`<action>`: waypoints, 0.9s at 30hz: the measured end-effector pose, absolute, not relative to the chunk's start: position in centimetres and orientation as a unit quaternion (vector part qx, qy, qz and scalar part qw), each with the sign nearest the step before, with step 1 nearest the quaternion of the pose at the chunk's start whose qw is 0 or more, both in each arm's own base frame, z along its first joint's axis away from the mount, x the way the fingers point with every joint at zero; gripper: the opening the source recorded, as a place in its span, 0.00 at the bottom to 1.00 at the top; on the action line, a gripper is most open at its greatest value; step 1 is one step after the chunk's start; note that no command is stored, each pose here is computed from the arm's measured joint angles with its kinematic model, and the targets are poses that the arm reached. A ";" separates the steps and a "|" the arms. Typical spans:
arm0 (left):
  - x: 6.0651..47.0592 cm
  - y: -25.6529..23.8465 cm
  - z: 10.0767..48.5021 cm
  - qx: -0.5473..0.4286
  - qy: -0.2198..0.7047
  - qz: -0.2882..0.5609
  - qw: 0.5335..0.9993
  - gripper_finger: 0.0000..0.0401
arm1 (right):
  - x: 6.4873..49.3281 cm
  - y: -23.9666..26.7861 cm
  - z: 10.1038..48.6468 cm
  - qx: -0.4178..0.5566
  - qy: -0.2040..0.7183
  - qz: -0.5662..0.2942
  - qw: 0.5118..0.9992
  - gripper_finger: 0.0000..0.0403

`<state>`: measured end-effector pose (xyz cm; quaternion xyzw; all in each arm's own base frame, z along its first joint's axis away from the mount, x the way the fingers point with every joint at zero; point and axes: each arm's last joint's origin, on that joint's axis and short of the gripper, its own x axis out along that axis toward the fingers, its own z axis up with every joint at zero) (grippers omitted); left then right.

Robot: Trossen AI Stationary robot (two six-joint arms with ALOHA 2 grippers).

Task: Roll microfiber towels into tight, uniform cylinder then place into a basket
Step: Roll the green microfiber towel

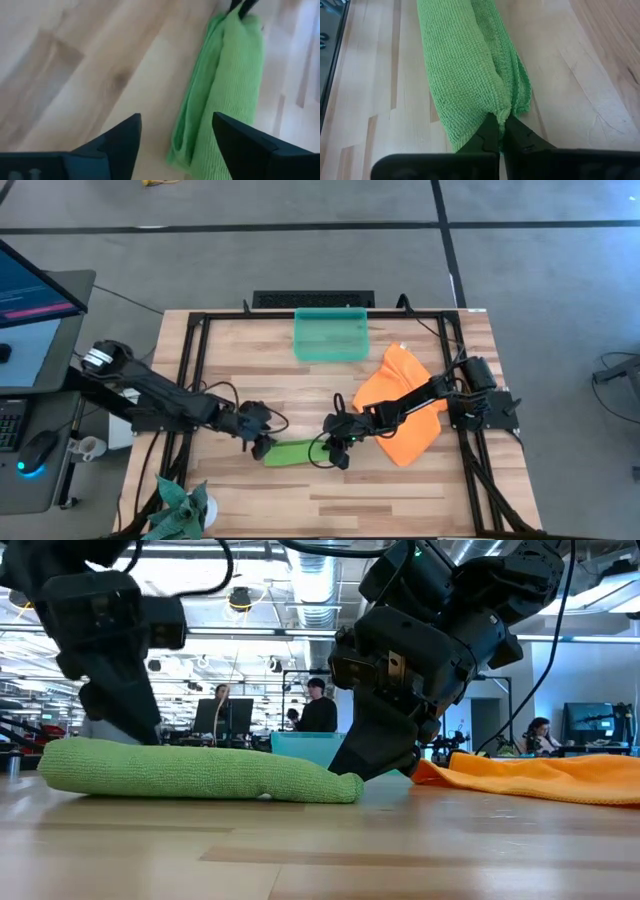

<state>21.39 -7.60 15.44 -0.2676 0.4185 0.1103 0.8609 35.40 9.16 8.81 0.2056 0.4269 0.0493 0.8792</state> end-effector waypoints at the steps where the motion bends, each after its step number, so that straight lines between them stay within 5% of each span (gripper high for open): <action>1: 21.5 -7.7 15.2 -0.273 0.424 0.108 0.856 0.61 | 35.4 9.2 8.8 0.206 0.427 0.049 0.879 0.05; 18: 22.9 -8.5 12.0 -0.264 0.482 0.066 0.833 0.64 | 35.4 9.1 8.8 0.206 0.426 0.049 0.880 0.06; 27: 23.0 -8.6 12.0 -0.260 0.477 0.050 0.838 0.39 | 35.4 9.1 8.8 0.205 0.426 0.047 0.880 0.05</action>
